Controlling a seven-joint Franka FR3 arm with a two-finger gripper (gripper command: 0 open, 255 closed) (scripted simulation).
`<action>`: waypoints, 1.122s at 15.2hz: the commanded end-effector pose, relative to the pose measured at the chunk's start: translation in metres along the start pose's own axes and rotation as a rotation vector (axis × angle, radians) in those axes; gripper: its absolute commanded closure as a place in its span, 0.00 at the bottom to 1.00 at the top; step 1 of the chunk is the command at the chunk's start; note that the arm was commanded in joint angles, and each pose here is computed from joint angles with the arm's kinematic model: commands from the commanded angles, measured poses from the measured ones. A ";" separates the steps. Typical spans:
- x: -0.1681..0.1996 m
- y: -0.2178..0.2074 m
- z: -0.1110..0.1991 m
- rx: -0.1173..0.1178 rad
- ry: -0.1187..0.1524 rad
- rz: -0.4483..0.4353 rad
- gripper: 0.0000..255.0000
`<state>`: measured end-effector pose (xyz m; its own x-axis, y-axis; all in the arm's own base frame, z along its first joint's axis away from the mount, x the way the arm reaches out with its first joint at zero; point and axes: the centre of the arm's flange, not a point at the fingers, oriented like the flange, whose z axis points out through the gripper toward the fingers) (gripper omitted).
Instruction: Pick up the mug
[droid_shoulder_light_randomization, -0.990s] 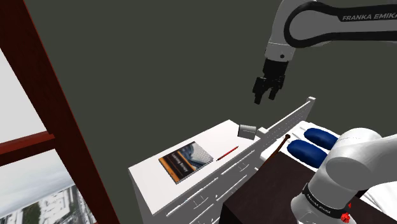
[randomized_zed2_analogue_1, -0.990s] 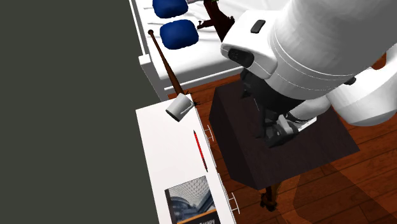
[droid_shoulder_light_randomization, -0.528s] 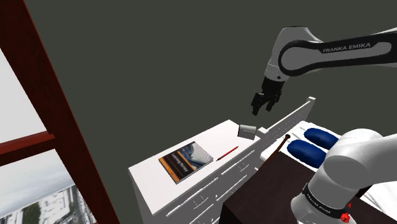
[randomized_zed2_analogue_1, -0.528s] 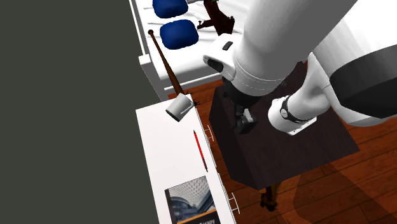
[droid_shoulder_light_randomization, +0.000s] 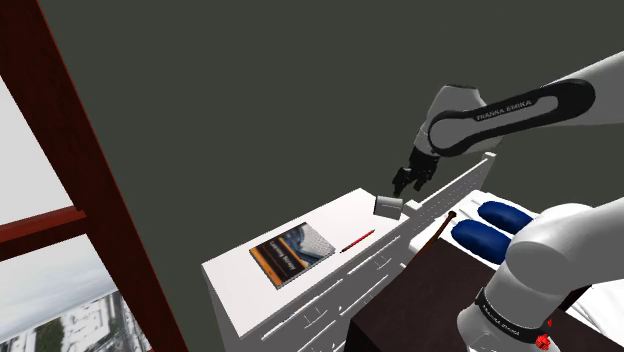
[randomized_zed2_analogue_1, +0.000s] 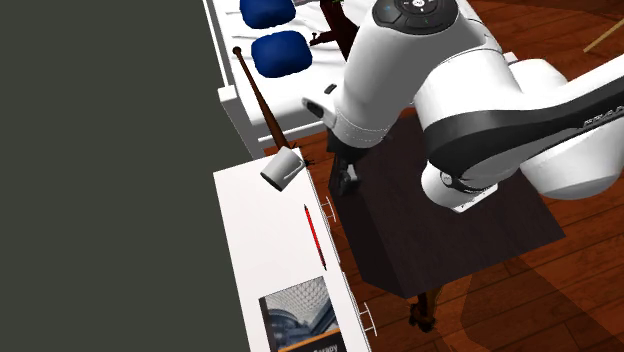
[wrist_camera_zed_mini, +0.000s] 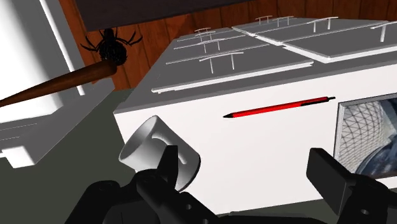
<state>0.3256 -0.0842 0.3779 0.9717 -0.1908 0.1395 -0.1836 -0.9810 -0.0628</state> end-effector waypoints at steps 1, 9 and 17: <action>0.004 0.015 0.021 0.001 0.025 0.011 0.00; 0.019 0.069 0.109 0.010 0.109 0.056 0.00; 0.021 0.089 0.165 0.013 0.137 0.071 0.00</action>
<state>0.3550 -0.1697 0.2190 0.9287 -0.2590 0.2653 -0.2440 -0.9657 -0.0889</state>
